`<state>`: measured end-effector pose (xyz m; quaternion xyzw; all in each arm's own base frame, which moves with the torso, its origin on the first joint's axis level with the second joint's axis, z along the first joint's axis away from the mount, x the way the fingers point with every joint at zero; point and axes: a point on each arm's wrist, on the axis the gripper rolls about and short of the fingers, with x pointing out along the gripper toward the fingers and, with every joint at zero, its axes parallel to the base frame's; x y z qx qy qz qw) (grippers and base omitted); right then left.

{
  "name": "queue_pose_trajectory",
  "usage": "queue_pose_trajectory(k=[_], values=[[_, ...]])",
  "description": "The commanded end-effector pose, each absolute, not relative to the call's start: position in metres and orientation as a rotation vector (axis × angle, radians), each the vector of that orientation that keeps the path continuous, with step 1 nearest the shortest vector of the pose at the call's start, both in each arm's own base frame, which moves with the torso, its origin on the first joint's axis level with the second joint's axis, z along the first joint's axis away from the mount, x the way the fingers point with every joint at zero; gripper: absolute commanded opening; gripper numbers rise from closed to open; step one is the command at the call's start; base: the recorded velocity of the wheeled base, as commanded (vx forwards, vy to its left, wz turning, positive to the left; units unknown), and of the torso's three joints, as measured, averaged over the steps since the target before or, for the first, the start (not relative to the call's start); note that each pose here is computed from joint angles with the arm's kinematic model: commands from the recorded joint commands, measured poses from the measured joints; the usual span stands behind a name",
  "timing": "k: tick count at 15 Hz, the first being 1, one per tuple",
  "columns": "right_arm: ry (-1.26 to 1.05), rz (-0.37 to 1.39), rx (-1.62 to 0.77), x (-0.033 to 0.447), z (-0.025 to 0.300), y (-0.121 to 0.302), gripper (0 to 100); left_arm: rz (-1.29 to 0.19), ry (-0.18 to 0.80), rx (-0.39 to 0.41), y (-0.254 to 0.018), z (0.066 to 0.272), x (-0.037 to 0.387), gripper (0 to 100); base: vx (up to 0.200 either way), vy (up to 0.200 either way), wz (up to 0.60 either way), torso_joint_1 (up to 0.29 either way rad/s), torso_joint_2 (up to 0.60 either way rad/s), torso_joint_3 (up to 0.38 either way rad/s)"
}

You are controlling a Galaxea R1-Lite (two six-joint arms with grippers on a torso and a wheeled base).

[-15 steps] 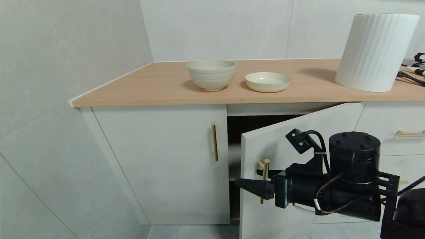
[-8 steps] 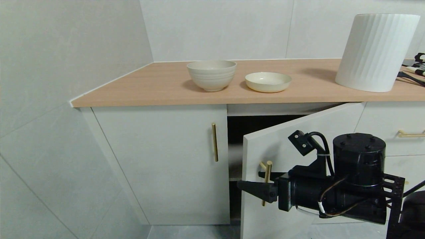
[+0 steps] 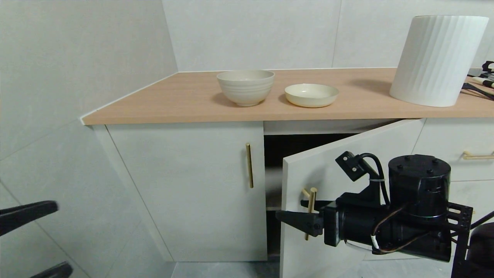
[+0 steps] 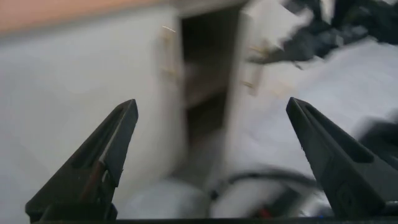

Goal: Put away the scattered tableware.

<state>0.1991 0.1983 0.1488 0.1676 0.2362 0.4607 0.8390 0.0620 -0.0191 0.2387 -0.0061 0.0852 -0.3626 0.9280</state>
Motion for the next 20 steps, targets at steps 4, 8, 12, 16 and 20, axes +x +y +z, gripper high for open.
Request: queue_pose_trajectory(k=[4, 8, 12, 16, 20], values=[[0.495, 1.000, 0.348, 0.194, 0.150, 0.203, 100, -0.906, 0.464, -0.140, -0.054, 0.172, 0.196, 100, 0.000, 0.000, 0.00, 0.000, 0.00, 0.000], [0.504, 0.996, 0.346, 0.195, 0.148, 0.204, 100, -0.943, 0.502, -0.280, -0.075, 0.163, 0.210, 100, 0.000, 0.000, 0.00, 0.000, 0.00, 0.000], [0.513, 0.995, 0.343, 0.196, 0.145, 0.205, 100, -0.978, 0.567, -0.332, -0.095, 0.142, 0.214, 100, 0.000, 0.000, 0.00, 0.000, 0.00, 0.000], [0.512, 0.993, 0.345, 0.196, 0.145, 0.205, 100, -0.919, 0.563, -0.313, -0.104, 0.130, 0.221, 0, 0.000, 0.000, 0.00, 0.000, 0.00, 0.000], [0.512, 0.993, 0.345, 0.196, 0.145, 0.205, 100, -0.977, 0.554, -0.298, -0.121, 0.131, 0.225, 0, 0.000, 0.000, 0.00, 0.000, 0.00, 0.000]])
